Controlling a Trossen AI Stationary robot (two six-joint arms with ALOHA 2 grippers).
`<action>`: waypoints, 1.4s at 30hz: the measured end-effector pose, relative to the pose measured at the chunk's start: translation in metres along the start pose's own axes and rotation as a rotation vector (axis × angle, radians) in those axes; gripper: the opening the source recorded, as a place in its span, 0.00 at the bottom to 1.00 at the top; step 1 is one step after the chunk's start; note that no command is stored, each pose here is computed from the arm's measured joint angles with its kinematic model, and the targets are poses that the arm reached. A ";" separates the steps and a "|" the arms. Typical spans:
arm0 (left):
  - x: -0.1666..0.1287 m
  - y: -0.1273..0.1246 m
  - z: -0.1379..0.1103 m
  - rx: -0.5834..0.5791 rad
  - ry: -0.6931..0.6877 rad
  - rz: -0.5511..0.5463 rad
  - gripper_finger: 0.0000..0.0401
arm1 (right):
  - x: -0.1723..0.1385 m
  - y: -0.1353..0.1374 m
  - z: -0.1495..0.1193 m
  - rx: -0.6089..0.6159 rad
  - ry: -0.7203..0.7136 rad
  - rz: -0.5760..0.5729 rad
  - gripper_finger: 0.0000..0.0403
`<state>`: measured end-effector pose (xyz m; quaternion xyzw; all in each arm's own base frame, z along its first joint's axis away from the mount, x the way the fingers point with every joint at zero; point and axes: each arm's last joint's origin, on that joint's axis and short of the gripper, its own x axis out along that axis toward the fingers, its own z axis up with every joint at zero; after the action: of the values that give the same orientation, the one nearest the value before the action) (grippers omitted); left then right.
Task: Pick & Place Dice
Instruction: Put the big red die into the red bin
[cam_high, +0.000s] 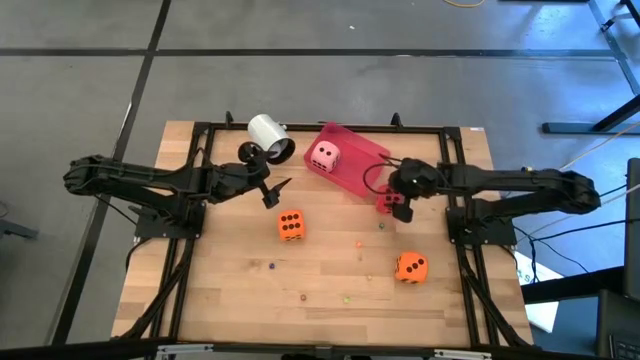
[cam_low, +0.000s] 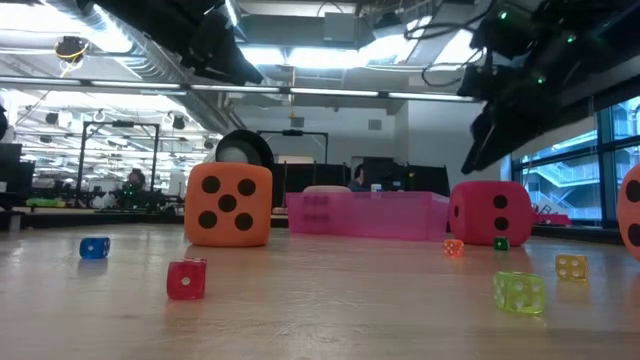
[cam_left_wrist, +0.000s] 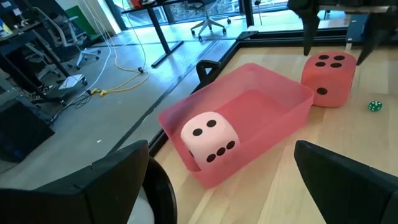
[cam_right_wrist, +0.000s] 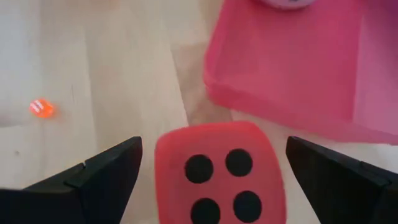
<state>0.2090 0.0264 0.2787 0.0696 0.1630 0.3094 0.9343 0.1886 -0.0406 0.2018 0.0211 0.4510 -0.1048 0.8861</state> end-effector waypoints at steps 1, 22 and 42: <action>0.000 0.000 0.000 0.000 0.000 0.000 1.00 | 0.002 -0.001 0.000 -0.002 0.012 0.000 0.99; 0.000 0.000 0.000 0.004 0.002 -0.001 1.00 | 0.014 -0.008 0.003 0.009 0.113 0.061 0.99; 0.000 -0.001 -0.002 0.010 0.020 -0.026 1.00 | 0.010 -0.008 0.003 -0.014 0.164 0.051 0.99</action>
<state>0.2086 0.0257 0.2763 0.0688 0.1747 0.2972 0.9362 0.1949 -0.0509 0.1962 0.0350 0.5220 -0.0768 0.8488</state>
